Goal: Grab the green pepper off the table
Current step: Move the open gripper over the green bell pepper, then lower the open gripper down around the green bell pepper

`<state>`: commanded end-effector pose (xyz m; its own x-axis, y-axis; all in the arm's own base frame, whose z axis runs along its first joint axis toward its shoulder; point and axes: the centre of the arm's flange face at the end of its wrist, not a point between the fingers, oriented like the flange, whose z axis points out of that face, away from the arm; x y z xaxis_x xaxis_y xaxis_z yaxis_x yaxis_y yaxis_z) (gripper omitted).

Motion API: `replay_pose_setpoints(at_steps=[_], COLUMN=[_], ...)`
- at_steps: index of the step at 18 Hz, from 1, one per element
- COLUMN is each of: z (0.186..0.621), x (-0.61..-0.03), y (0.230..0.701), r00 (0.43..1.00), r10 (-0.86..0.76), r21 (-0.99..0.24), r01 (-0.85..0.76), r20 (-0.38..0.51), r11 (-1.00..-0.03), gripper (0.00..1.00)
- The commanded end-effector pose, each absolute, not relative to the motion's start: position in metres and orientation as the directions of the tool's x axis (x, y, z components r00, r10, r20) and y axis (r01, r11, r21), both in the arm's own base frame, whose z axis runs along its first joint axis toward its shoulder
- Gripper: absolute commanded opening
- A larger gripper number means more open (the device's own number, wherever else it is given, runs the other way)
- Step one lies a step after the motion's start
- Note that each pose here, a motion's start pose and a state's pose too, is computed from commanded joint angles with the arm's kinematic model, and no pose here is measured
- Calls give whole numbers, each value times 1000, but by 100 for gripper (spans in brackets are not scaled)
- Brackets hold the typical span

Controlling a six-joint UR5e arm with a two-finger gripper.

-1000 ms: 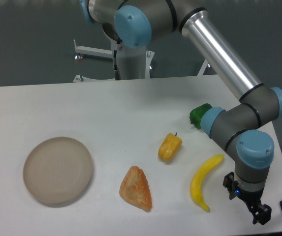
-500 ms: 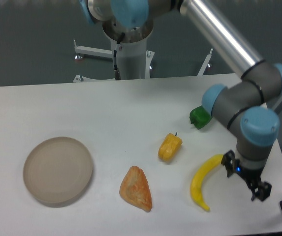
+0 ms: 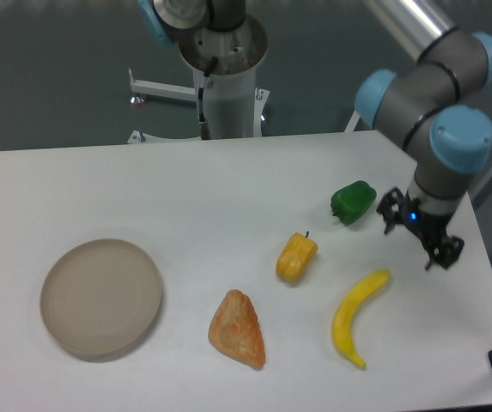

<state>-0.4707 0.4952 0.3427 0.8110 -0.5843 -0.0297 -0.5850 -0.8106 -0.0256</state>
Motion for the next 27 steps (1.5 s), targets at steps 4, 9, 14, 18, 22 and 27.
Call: replay_pose_setpoints(at_steps=[4,9,14,18,22,27], z=[324,296,284,273,267,261], x=[-460,-459,-469,-470,-466,-459], y=[467,433,410,398,399,404], r00=[828,861,882,893,888,885], r10=[-561,-501,-458,-426,-433,-444], r21=[-37,-117,-176,-228,-245,-273], r01=[-560,-490,-436,-389,-391,-397], r20=[24,86,112,142,151,138], r11=[-828,-864,-883,-892,-887,-877], gripper=[100,100,100,100,100,100])
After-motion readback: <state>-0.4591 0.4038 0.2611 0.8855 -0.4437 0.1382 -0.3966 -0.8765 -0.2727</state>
